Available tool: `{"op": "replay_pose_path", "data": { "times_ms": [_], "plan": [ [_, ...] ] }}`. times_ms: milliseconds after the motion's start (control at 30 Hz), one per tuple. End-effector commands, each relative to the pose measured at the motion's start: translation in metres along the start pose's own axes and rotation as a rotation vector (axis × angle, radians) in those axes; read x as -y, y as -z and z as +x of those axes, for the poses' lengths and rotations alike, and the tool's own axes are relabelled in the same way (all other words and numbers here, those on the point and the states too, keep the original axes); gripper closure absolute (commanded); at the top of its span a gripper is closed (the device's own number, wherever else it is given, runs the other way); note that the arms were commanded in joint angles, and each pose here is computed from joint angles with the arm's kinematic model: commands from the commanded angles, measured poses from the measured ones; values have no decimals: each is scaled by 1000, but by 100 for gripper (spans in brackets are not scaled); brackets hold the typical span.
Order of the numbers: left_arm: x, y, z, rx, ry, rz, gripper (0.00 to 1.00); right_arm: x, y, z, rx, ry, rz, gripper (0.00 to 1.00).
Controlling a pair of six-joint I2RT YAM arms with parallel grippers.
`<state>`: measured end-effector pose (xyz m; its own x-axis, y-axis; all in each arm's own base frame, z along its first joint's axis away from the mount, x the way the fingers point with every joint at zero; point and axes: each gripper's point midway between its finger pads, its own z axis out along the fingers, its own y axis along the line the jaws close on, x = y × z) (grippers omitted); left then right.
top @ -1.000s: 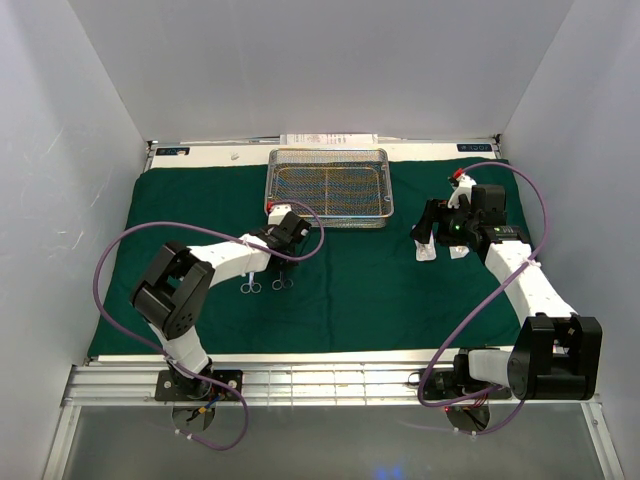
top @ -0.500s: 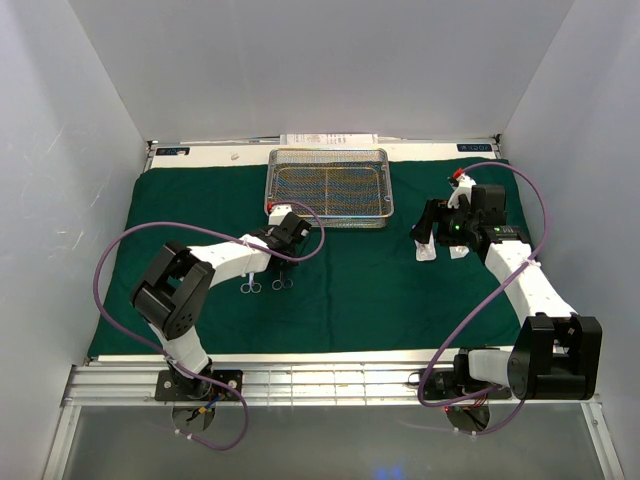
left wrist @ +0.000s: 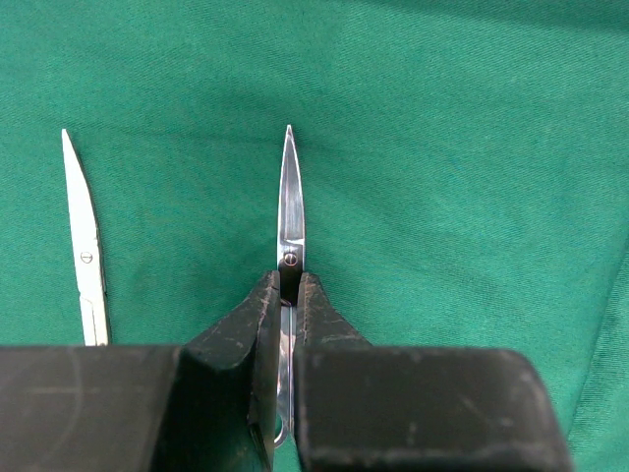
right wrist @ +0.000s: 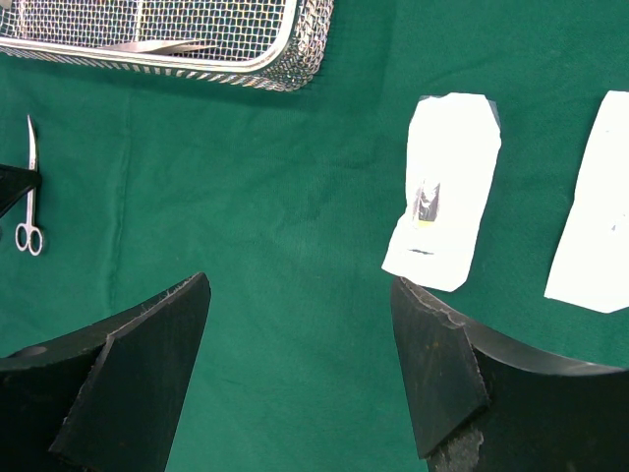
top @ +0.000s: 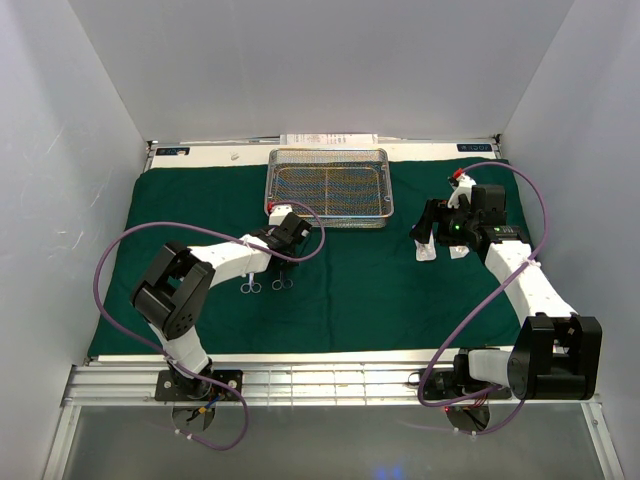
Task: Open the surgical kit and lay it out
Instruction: Place the medical item in the surgical kit.
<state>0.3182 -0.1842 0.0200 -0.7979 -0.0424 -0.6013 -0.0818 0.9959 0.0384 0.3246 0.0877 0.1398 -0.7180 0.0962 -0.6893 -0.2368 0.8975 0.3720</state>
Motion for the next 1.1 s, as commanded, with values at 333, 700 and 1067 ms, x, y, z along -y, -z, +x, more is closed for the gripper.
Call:
{"op": "replay_pose_path", "data": {
  "times_ms": [333,700,1067],
  "plan": [
    [-5,9,9,-47,-23,-17,55,-7,2,-15,50,21,-27,20],
    [21,58,-73,107,-26,83,14,-8,5,-20,64,30,-24,20],
    [60,100,-181,349,-284,236,15,-11,10,-24,80,45,-30,20]
  ]
}}
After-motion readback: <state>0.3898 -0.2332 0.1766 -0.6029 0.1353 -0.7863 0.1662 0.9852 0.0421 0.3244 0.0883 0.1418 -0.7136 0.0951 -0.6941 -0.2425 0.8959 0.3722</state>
